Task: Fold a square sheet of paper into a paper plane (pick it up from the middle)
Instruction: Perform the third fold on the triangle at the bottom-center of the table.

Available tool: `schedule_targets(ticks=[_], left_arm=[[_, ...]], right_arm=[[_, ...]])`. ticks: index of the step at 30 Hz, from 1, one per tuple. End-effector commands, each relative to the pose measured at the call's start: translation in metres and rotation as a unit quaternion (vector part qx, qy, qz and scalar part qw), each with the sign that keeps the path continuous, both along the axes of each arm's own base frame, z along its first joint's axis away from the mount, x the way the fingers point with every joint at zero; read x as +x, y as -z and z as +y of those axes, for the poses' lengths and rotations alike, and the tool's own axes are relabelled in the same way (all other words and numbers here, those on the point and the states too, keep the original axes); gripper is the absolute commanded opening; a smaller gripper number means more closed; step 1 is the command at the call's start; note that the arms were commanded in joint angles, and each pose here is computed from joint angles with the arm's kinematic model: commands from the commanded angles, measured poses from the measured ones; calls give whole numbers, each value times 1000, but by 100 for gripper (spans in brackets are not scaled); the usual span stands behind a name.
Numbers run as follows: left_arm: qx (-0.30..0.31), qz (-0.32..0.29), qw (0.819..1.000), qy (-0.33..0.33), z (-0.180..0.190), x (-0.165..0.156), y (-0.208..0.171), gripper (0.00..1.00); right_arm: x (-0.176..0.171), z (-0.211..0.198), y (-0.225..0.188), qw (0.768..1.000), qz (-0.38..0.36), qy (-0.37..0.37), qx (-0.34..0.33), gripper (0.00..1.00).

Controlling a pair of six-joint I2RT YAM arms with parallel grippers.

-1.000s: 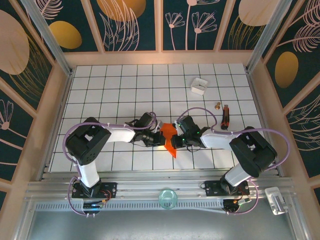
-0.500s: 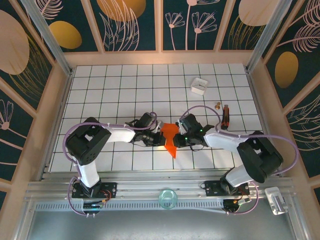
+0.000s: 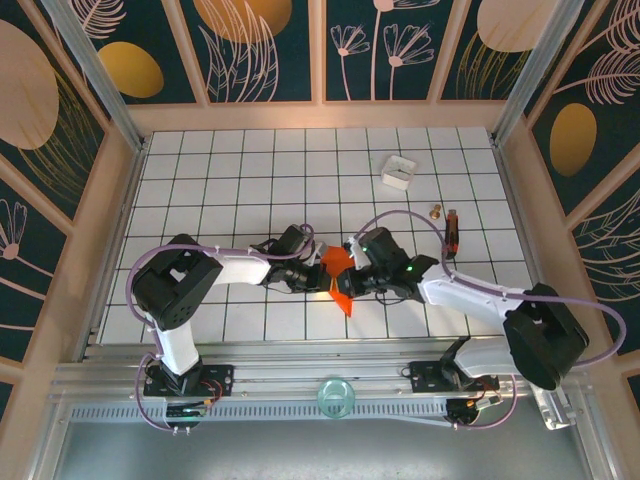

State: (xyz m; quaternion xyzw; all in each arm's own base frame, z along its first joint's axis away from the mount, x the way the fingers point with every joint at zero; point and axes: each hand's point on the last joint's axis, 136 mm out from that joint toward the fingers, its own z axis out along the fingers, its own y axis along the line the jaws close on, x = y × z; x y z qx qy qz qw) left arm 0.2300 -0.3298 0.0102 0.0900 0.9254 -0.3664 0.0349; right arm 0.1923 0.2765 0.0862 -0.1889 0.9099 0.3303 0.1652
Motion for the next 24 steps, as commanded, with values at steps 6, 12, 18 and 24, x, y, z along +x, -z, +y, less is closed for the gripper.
schedule_targets(ticks=[6, 12, 18, 24], left_arm=[[114, 50, 992, -10, 40, -22, 56, 0], [116, 50, 992, -8, 41, -23, 56, 0], [117, 49, 992, -7, 42, -23, 57, 0], [118, 48, 992, -5, 42, -24, 56, 0]], right_arm=[[-11, 21, 26, 999, 24, -25, 7, 0], [-7, 21, 42, 999, 28, -26, -14, 0], [-10, 9, 63, 998, 36, -26, -51, 0], [-14, -3, 72, 996, 40, -28, -75, 0]])
